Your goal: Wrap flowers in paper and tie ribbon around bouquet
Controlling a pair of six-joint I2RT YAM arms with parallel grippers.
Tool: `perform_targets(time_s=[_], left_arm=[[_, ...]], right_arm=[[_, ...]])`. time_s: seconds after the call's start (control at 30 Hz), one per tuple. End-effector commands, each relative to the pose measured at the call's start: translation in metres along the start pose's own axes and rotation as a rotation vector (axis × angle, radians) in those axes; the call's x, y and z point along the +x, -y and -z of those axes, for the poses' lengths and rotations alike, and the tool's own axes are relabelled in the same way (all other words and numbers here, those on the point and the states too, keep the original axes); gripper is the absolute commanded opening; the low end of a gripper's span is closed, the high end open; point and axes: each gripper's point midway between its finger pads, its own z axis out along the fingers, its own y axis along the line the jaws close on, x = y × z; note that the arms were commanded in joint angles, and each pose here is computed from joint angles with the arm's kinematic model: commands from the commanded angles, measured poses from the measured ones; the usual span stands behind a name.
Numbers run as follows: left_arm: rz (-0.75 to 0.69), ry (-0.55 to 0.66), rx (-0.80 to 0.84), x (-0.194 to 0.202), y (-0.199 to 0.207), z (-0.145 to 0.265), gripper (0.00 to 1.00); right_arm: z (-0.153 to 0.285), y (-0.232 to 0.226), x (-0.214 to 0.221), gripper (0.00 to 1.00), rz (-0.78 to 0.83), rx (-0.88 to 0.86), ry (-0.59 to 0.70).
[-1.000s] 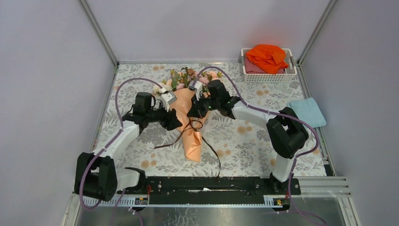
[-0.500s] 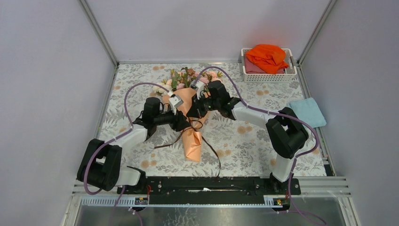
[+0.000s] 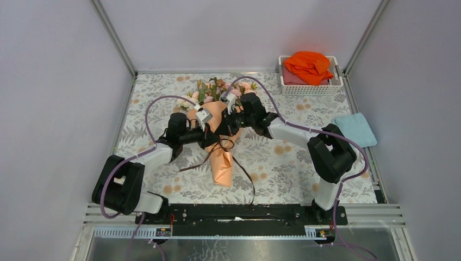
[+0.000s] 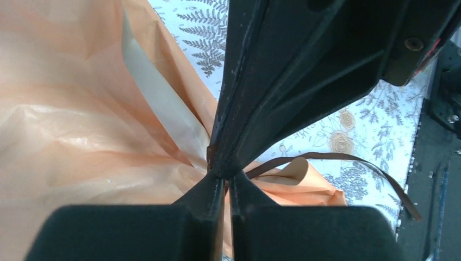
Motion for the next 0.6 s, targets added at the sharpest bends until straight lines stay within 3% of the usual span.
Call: perform_targets(time_s=[0.0,0.1,0.17,0.3,0.37,0.47,0.57], left_arm=[[-0.058,0.059,0.003,-0.017,-0.001,-0.004,0.01],[-0.056,0.06,-0.004,-0.017,-0.002,-0.003,0.0],[-0.05,0.054,-0.005,-0.015,-0.002,-0.003,0.0],[0.021,0.038,-0.041,-0.008,-0.005,-0.002,0.0],[0.047,0.037,-0.07,-0.006,-0.008,-0.001,0.0],[0.05,0.046,-0.079,-0.006,-0.009,0.0,0.0],[0.045,0.06,-0.07,-0.009,-0.007,0.0,0.0]], right_arm=[[0.002,-0.019,-0.016,0.0,0.038,-0.056,0.036],[0.003,-0.017,-0.013,0.02,0.039,-0.053,0.023],[0.004,-0.017,-0.012,0.09,0.042,-0.048,0.016],[0.014,-0.013,-0.016,0.37,0.084,-0.004,0.0],[0.025,-0.005,-0.018,0.47,0.097,0.037,-0.007],[0.044,0.012,-0.017,0.51,0.07,0.096,0.002],[0.058,0.029,-0.001,0.48,0.002,0.139,-0.009]])
